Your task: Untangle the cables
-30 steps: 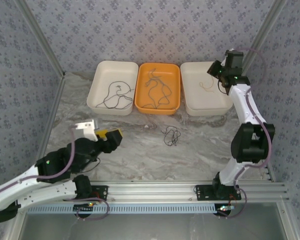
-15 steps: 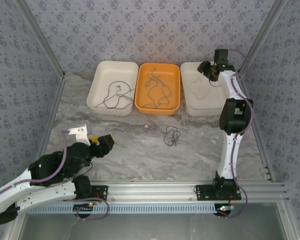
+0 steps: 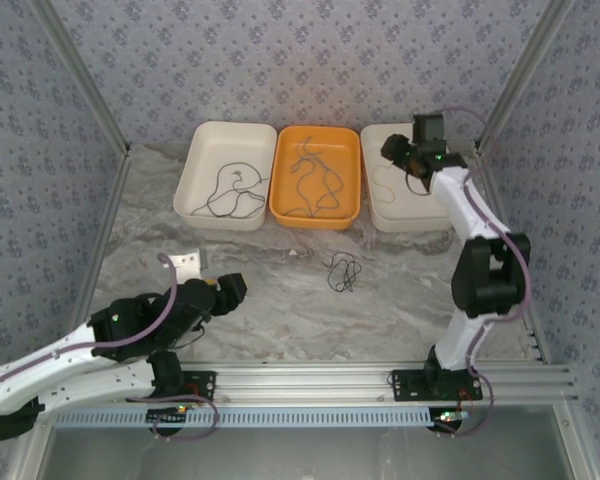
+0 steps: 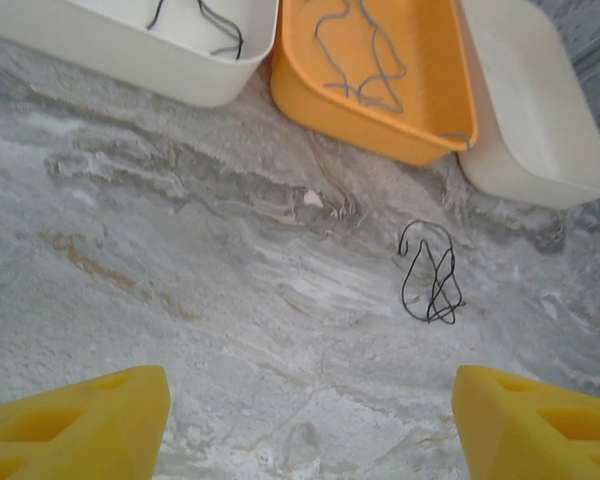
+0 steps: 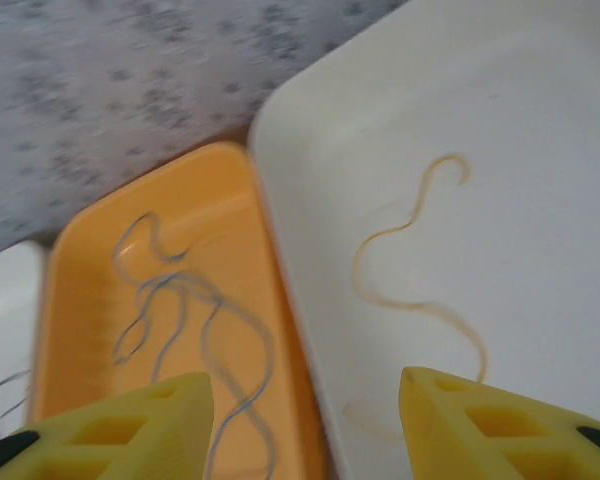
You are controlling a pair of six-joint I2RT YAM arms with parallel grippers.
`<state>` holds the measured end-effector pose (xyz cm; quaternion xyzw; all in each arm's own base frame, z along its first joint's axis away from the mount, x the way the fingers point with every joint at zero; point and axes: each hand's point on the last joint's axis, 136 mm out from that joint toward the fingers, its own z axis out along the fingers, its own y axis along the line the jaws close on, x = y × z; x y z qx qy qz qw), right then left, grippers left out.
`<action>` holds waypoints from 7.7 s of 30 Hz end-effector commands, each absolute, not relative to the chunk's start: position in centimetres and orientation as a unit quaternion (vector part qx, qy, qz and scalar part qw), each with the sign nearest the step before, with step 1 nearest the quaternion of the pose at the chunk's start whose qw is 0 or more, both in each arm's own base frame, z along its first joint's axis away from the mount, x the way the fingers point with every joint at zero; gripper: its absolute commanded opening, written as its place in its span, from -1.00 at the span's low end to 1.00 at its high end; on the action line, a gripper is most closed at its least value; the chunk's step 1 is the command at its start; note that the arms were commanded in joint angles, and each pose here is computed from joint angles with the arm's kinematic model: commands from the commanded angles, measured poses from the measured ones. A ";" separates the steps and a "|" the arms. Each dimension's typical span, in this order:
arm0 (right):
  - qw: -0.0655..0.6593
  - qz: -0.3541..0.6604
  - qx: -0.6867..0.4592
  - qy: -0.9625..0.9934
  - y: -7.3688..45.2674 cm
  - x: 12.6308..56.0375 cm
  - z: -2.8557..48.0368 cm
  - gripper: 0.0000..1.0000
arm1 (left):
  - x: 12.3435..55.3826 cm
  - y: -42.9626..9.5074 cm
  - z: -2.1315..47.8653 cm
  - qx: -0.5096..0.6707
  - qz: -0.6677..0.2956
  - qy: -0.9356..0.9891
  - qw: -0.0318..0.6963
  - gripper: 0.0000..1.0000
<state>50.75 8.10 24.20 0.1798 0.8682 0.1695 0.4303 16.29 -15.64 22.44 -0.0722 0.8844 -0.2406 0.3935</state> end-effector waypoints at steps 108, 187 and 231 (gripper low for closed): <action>0.371 0.422 -0.061 0.825 32.2 26.2 32.9 -1.00 | 22.9 -21.5 12.6 -0.315 -0.388 0.841 0.209 0.57; 0.413 0.427 -0.063 0.802 22.4 21.8 35.0 -1.00 | 25.2 -26.2 3.6 -0.543 -0.401 0.732 0.089 -1.00; 0.354 0.368 -0.012 0.860 19.5 24.7 25.7 -1.00 | 26.1 -26.1 11.0 0.014 -0.103 0.963 0.249 -0.29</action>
